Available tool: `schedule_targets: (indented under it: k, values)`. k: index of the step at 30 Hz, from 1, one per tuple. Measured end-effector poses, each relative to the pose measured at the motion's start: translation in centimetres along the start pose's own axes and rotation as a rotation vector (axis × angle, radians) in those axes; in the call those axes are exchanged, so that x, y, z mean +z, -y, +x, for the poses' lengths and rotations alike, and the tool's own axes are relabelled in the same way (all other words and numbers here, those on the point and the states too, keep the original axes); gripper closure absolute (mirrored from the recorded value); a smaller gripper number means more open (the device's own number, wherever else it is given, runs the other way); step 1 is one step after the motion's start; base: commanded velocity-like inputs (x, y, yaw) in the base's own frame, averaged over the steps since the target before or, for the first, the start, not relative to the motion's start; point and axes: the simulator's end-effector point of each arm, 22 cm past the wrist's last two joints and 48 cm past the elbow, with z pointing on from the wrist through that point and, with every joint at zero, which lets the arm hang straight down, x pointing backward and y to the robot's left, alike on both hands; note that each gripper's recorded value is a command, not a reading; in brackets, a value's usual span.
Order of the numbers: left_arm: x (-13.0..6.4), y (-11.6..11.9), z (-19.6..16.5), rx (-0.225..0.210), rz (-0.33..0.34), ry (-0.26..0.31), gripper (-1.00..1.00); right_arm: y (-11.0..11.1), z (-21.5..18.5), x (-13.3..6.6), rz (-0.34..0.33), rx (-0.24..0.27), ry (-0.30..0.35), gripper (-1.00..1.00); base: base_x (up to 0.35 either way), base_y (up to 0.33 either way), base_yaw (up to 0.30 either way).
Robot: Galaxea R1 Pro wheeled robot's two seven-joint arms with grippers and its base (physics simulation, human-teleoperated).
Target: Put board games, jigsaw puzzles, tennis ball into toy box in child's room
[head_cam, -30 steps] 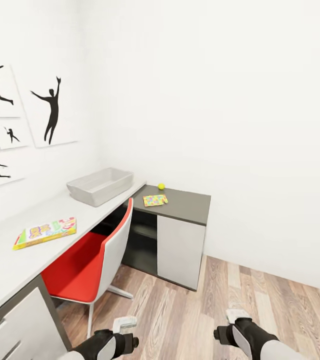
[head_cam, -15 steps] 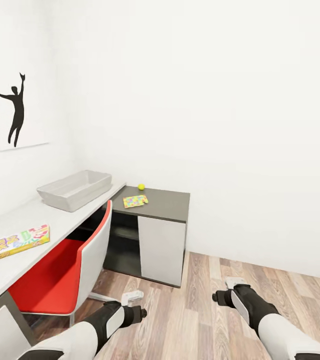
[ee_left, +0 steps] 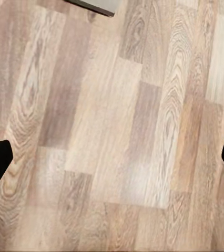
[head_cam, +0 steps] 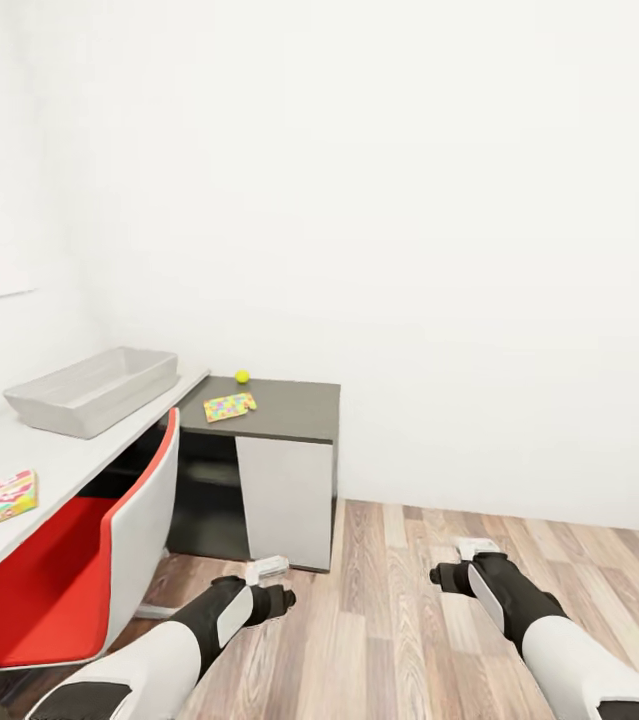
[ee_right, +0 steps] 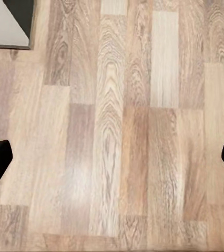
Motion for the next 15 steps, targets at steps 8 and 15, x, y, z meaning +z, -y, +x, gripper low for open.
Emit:
schedule_targets:
  k: [8, 15]
  values:
    - [-0.3, 0.8, -1.3, -0.063, 0.028, 0.023, -1.00, 1.1, -1.2, -0.7, 0.013, 0.001, -0.002, -1.00, 0.000, 0.000, -0.275]
    - [-0.4, 1.1, -1.6, -0.090, 0.041, 0.031, -1.00, 1.7, -1.9, -1.4, 0.019, 0.001, -0.016, -1.00, 0.000, 0.000, -0.277]
